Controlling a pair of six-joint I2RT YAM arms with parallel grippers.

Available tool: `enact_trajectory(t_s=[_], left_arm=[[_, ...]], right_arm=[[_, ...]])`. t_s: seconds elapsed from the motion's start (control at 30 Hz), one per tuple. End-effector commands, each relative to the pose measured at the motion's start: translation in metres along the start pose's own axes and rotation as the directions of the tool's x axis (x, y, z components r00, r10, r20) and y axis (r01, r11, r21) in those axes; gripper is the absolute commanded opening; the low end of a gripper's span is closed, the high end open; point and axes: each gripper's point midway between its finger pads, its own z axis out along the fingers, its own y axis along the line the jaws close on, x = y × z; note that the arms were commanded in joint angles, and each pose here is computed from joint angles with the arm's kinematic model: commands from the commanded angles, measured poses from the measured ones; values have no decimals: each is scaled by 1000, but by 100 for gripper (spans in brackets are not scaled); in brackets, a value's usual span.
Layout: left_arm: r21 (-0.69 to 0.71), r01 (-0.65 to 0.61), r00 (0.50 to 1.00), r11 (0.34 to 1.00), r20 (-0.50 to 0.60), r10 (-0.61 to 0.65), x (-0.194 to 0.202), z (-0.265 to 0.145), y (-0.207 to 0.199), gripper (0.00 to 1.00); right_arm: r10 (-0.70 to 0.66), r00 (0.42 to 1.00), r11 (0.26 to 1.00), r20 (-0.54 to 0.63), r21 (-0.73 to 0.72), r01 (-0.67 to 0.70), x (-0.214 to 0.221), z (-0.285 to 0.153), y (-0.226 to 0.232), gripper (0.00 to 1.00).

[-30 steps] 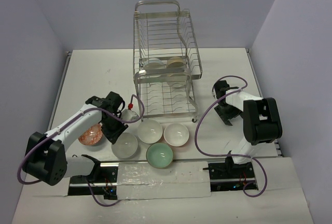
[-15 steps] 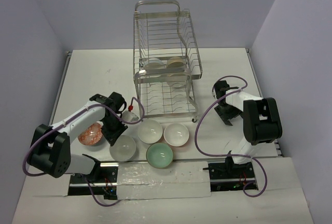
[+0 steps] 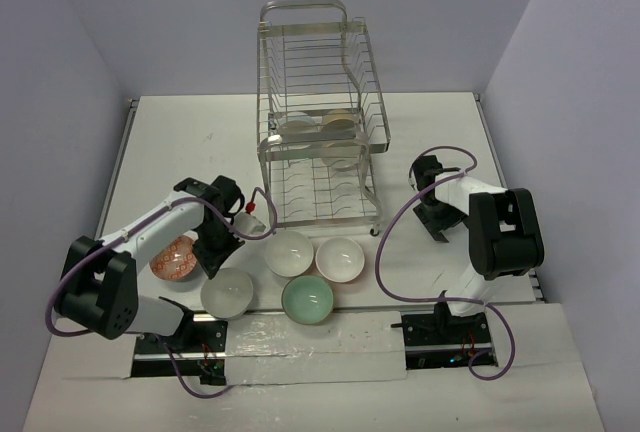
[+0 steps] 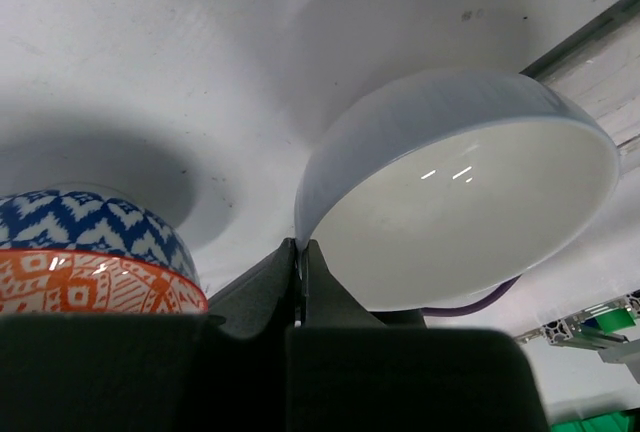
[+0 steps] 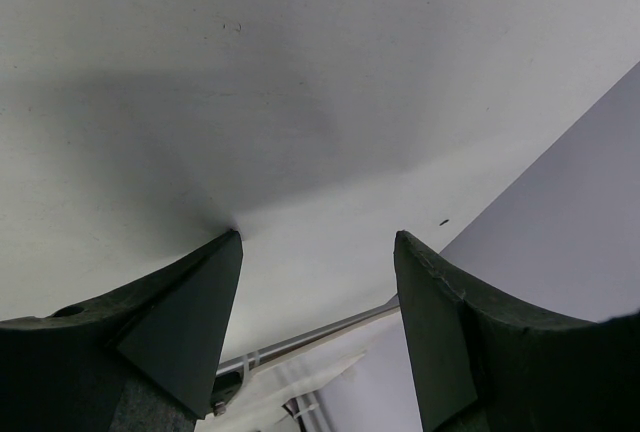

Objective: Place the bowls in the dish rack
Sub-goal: Pick up the bowl from the center of the board.

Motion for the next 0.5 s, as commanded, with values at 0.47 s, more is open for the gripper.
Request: enact_trajectory(t_s=[0.47], left_arm=[[-128, 67, 995, 989, 76, -58, -19, -26, 22, 0]], right_arm=[[18, 1000, 989, -15, -147, -20, 7, 23, 42, 72]])
